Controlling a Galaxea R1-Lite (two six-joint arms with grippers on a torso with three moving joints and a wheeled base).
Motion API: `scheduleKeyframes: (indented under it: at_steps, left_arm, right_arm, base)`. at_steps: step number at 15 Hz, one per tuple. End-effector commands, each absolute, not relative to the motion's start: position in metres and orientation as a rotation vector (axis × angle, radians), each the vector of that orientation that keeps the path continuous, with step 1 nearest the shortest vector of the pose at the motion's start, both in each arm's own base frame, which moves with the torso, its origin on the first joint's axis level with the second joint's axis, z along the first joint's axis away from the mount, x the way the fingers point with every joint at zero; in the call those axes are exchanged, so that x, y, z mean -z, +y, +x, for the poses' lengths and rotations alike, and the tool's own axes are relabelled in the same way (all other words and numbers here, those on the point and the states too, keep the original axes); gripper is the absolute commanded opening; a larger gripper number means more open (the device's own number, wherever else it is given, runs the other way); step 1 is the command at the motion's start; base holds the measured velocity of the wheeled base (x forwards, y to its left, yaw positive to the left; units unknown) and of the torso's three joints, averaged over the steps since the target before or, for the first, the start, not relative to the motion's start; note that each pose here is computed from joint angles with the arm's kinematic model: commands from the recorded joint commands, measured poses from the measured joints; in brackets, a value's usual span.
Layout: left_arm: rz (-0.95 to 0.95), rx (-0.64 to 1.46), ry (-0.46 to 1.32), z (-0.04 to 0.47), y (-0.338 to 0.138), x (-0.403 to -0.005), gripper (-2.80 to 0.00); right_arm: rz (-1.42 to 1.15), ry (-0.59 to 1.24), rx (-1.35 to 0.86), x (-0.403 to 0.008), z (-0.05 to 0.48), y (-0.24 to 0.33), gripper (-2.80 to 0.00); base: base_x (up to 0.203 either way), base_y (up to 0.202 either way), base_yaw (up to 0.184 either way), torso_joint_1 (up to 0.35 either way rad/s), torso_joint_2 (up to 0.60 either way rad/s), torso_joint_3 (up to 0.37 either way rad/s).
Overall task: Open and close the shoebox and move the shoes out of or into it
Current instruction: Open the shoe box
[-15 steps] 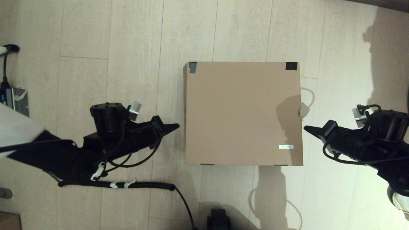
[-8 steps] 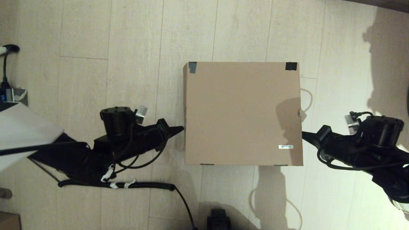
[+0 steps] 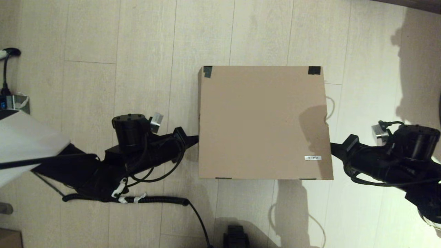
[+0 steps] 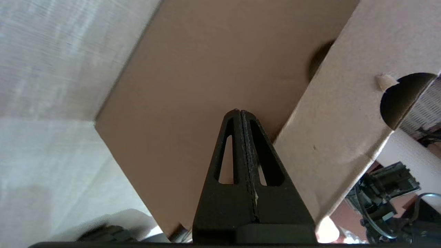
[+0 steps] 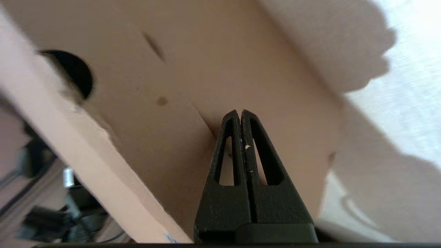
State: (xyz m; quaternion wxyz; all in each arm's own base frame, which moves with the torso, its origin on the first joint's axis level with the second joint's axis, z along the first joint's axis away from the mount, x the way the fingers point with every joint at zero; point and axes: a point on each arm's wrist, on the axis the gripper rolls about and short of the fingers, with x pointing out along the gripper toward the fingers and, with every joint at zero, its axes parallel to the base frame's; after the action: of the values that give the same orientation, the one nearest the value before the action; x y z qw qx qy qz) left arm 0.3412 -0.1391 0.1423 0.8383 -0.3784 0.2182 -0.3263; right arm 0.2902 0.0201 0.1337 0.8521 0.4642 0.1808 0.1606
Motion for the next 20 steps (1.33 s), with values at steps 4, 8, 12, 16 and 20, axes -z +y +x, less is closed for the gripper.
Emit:
scheduleKeyframes:
  at_steps: [4, 8, 12, 16, 20]
  left_arm:
    - [-0.807, 0.723, 0.390, 0.312, -0.129, -0.176, -2.80]
    - [-0.804, 0.753, 0.309, 0.293, -0.121, -0.205, -2.80]
    - [-0.840, 0.788, 0.241, 0.297, -0.123, -0.232, -2.80]
    - [-0.863, 0.821, 0.178, 0.317, -0.130, -0.252, -2.80]
    - [-0.863, 0.827, 0.165, 0.325, -0.133, -0.264, -2.80]
  right_arm:
    - [0.979, 0.311, -0.386, -0.159, 0.263, 0.019, -2.80]
    - [0.984, 0.274, -0.411, -0.187, 0.240, 0.019, -2.80]
    - [1.014, 0.188, -0.461, -0.236, 0.221, 0.018, -2.80]
    - [1.044, 0.130, -0.579, -0.275, 0.211, 0.018, -2.80]
    - [1.043, 0.119, -0.588, -0.285, 0.247, 0.020, -2.80]
  base:
    - [0.000, 0.000, 0.000, 0.000, 0.00, 0.000]
    - [0.000, 0.000, 0.000, 0.000, 0.00, 0.000]
    - [0.000, 0.000, 0.000, 0.000, 0.00, 0.000]
    - [0.000, 0.000, 0.000, 0.000, 0.00, 0.000]
    - [0.000, 0.000, 0.000, 0.000, 0.00, 0.000]
